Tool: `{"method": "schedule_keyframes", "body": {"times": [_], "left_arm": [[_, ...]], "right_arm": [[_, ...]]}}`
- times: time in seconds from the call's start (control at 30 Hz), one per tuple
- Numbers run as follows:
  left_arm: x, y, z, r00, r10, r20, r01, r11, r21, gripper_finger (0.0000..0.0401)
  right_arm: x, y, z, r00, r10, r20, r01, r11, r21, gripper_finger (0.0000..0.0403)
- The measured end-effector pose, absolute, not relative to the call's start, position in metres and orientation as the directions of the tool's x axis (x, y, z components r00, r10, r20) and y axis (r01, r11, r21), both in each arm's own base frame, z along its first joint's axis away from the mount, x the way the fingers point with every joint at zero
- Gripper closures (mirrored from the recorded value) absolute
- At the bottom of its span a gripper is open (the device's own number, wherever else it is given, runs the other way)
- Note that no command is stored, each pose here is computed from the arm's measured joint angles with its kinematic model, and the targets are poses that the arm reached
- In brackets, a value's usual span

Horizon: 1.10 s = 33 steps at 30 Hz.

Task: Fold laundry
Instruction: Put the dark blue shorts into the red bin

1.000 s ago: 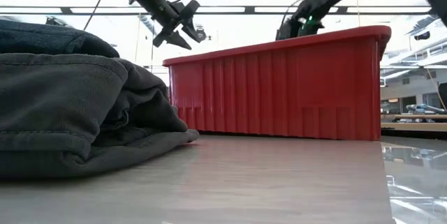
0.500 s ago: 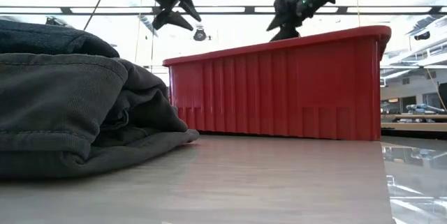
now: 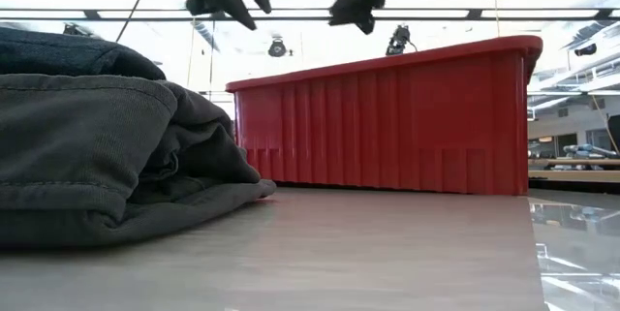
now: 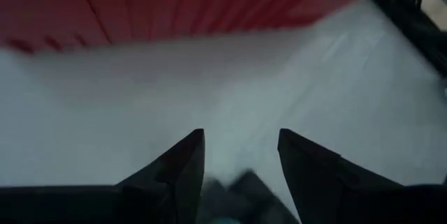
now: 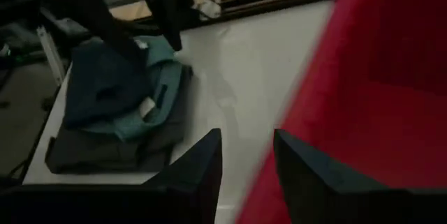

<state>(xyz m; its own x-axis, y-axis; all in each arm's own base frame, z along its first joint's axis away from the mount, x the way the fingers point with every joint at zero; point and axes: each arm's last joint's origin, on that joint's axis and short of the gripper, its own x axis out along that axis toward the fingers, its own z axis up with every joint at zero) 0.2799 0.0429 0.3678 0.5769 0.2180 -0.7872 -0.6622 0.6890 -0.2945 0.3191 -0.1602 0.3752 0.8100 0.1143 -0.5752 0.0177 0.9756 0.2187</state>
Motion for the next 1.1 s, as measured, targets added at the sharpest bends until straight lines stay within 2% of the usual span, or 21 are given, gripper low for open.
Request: {"method": "schedule_keyframes", "body": {"times": [0.17,0.33,0.5,0.63,0.73,0.83,0.97,1.1], "left_arm": [[0.275,0.009,0.357,0.510,0.175,-0.842,-0.681,0.680,-0.271,0.0214],[0.263,-0.015,0.343,0.424,0.146,-0.894,-0.681,0.703,-0.208,0.0214],[0.241,-0.032,0.323,0.385,0.121,-0.915,-0.668,0.721,-0.186,0.0214],[0.217,-0.050,0.313,0.427,0.073,-0.901,-0.660,0.707,-0.256,0.0214],[0.194,-0.067,0.319,0.495,0.014,-0.869,-0.630,0.694,-0.348,0.0214],[0.166,-0.083,0.318,0.528,-0.001,-0.849,-0.603,0.703,-0.377,0.0213],[0.134,-0.095,0.304,0.554,-0.044,-0.831,-0.574,0.703,-0.420,0.0213],[0.130,-0.106,0.269,0.573,-0.110,-0.812,-0.524,0.712,-0.466,0.0213]], "right_arm": [[0.342,-0.120,0.380,0.829,0.123,-0.545,-0.026,0.983,0.182,0.0256],[0.354,-0.094,0.382,0.840,0.159,-0.520,-0.052,0.975,0.214,0.0233],[0.367,-0.076,0.370,0.824,0.122,-0.554,0.035,0.964,0.264,0.0197],[0.388,-0.061,0.358,0.836,0.114,-0.536,0.099,0.931,0.352,0.0174],[0.420,-0.041,0.338,0.866,0.162,-0.474,0.056,0.909,0.413,0.0168],[0.452,-0.020,0.307,0.872,0.213,-0.442,0.038,0.869,0.493,0.0168],[0.480,-0.001,0.272,0.845,0.239,-0.477,0.079,0.828,0.555,0.0169],[0.492,0.011,0.242,0.819,0.198,-0.539,0.151,0.832,0.534,0.0169]]}}
